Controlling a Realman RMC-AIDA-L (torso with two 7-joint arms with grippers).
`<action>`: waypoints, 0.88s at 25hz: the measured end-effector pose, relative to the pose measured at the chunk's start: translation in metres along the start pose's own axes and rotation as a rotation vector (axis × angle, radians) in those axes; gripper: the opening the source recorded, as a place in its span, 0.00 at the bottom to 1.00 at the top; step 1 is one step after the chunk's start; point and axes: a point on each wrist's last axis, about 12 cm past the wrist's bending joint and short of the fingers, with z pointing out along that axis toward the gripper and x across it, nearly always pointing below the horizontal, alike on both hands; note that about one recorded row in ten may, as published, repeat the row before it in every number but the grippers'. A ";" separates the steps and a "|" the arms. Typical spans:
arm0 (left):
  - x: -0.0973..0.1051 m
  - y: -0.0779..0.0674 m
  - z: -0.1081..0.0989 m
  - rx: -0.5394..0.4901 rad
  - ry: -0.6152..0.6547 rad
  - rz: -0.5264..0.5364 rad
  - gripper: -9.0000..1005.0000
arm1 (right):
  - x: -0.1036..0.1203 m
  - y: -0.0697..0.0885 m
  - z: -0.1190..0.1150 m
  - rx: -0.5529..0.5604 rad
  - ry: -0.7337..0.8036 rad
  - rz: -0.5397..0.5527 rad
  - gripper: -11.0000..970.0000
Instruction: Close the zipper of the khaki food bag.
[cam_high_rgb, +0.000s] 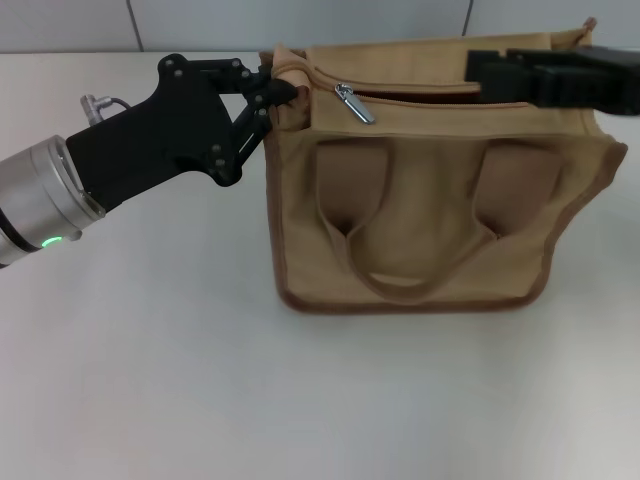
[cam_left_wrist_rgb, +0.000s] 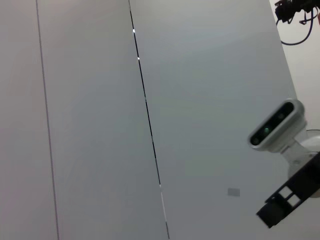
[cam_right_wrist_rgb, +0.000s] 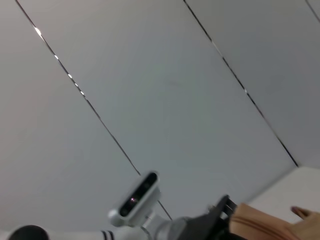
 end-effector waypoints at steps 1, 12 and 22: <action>0.000 0.000 0.000 -0.001 -0.001 -0.001 0.07 | -0.005 -0.001 0.003 0.010 0.022 0.006 0.78; 0.000 -0.001 0.001 0.006 -0.004 -0.005 0.07 | -0.048 -0.011 0.056 0.102 0.306 0.132 0.65; 0.000 -0.001 0.002 0.011 -0.007 -0.004 0.07 | -0.060 -0.015 0.078 0.182 0.397 0.155 0.46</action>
